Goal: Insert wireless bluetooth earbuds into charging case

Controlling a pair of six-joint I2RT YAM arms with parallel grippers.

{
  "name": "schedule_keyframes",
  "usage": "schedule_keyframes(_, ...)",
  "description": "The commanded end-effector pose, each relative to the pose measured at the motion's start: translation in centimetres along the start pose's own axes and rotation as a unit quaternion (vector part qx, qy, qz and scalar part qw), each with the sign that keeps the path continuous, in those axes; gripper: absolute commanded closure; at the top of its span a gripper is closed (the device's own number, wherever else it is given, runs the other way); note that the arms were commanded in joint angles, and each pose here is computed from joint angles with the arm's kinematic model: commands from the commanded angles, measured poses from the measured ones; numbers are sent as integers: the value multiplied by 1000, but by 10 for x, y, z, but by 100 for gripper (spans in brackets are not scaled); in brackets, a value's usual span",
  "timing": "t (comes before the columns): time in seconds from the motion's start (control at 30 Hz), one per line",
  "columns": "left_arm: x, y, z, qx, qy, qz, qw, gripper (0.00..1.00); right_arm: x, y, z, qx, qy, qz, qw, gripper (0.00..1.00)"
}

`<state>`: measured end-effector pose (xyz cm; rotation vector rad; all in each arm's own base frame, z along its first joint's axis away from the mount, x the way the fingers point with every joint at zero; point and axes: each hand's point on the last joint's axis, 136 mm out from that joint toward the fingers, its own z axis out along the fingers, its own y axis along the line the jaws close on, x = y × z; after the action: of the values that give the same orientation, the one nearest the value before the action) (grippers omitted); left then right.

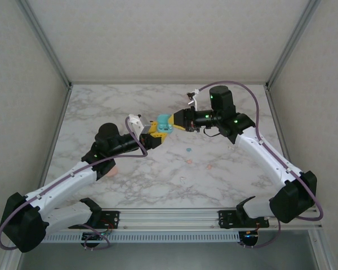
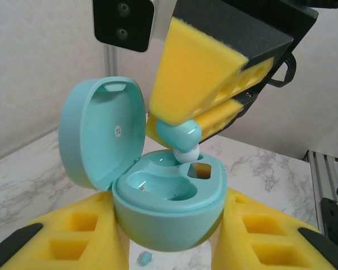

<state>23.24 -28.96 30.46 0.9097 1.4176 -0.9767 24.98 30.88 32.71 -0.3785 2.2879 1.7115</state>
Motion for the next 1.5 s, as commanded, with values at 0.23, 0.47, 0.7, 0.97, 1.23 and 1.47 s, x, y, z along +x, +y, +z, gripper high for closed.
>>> schedule_keyframes(0.23,-31,-11,-1,20,-45,22,999,71,5,-6,-2,44,0,-26,999,73)
schedule_keyframes(0.47,-30,-12,-1,19,-43,22,999,71,3,-3,-5,55,-6,-30,998,70)
schedule_keyframes(0.7,-29,-12,-1,19,-41,22,999,71,2,3,-9,56,-11,-31,998,63)
schedule_keyframes(0.97,-26,-12,-2,16,-35,22,999,71,2,12,-15,54,-20,-35,998,62)
schedule_keyframes(1.23,-25,-11,-3,10,-32,23,999,71,3,20,-21,52,-26,-47,997,63)
schedule_keyframes(1.47,-22,-10,-10,-5,-33,24,999,71,-5,7,-59,137,-100,-76,983,62)
